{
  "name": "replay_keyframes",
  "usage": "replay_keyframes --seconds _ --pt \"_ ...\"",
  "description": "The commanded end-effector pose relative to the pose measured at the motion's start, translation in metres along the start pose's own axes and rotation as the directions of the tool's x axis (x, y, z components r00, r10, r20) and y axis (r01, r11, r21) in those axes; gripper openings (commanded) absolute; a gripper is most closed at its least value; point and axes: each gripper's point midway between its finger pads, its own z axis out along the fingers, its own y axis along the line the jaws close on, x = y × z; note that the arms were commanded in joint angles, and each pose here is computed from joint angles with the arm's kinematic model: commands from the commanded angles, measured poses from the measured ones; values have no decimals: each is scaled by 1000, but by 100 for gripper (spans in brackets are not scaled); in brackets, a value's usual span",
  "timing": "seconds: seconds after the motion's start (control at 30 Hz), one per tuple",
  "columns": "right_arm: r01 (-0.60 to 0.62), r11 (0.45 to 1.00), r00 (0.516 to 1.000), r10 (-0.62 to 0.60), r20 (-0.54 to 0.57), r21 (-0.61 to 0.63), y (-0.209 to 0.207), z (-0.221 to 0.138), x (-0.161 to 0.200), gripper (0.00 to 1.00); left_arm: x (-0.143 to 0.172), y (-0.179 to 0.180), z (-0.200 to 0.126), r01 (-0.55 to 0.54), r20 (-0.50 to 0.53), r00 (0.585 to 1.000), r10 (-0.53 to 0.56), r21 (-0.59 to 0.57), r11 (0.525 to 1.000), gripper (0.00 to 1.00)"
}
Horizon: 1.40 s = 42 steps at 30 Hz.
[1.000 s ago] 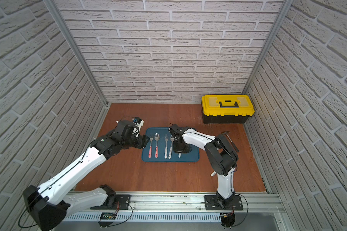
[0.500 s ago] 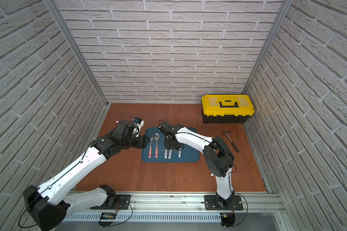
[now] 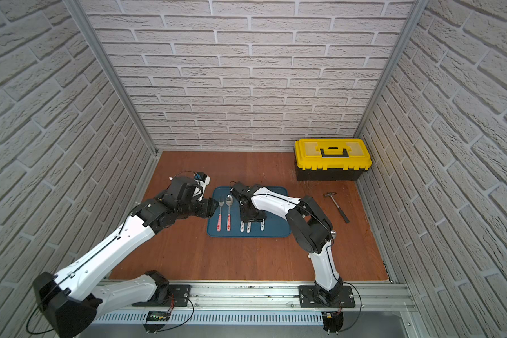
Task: Set the spoon and fork side by side
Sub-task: Adjust the spoon on the tray.
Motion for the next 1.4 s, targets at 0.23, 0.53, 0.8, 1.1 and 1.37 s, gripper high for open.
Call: replay_keyframes --seconds 0.23,0.53,0.8,1.1,1.37 --pt "27 1000 1000 -27 -8 -10 5 -2 3 39 -6 -1 -1 -3 32 999 3 11 1000 68" --pt "35 999 999 -35 4 20 0 -4 1 38 -7 -1 -1 -5 34 999 4 10 1000 68" --pt "52 998 999 -52 7 41 -2 -3 -3 38 -7 -2 1 -5 34 999 4 15 1000 68" --pt "61 997 998 -61 6 43 -2 2 -5 39 -6 -2 3 -7 30 1000 6 15 1000 68" --pt "50 998 998 -51 42 26 -1 -4 -11 39 -6 -3 4 -3 30 1000 3 18 1000 68"
